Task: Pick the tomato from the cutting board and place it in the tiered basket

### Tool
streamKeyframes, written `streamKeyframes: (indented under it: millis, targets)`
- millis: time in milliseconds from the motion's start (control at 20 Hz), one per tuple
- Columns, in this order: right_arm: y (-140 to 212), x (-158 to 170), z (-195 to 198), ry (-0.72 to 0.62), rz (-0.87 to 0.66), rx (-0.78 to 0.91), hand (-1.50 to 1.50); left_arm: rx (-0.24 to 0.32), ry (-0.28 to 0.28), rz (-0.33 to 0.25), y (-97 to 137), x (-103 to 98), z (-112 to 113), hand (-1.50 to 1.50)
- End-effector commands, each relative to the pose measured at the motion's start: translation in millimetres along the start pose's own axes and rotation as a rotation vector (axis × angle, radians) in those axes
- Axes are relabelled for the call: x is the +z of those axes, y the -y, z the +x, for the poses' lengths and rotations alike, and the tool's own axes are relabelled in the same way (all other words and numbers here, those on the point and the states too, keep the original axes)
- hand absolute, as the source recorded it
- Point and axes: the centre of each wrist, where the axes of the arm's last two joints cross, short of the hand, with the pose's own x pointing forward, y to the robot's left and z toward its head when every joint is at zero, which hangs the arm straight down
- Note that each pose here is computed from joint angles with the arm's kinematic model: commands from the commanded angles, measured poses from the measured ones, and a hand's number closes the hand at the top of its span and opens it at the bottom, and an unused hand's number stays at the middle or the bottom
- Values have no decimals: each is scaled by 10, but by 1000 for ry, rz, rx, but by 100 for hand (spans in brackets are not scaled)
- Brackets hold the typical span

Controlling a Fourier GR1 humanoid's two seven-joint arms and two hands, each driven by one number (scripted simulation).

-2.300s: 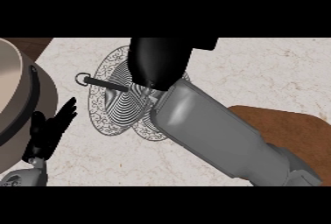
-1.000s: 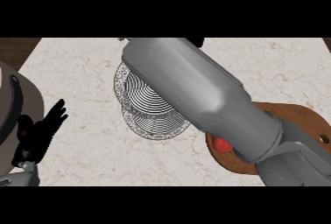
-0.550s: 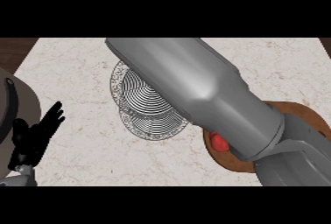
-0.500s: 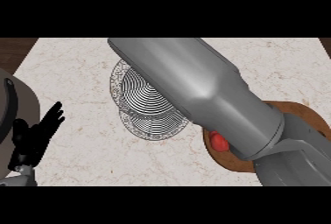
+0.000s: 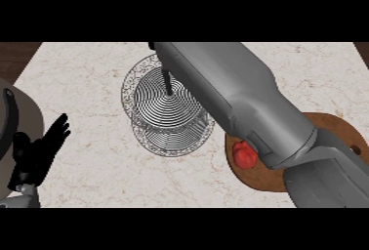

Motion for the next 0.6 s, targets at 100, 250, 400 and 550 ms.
streamKeyframes:
  millis: [100,250,400,550]
  targets:
    - [14,29,19,-217,71,-65,-150,-6,-29,6,-111,39,-9,0]
    - [82,167,56,-176,-14,-157,-150,16,-28,17,55,78,-195,0]
    - [235,255,86,-161,-131,-272,-150,2,-46,21,-171,95,-117,0]
    - [579,358,85,-172,-218,-391,-150,16,-55,20,-67,140,-212,0]
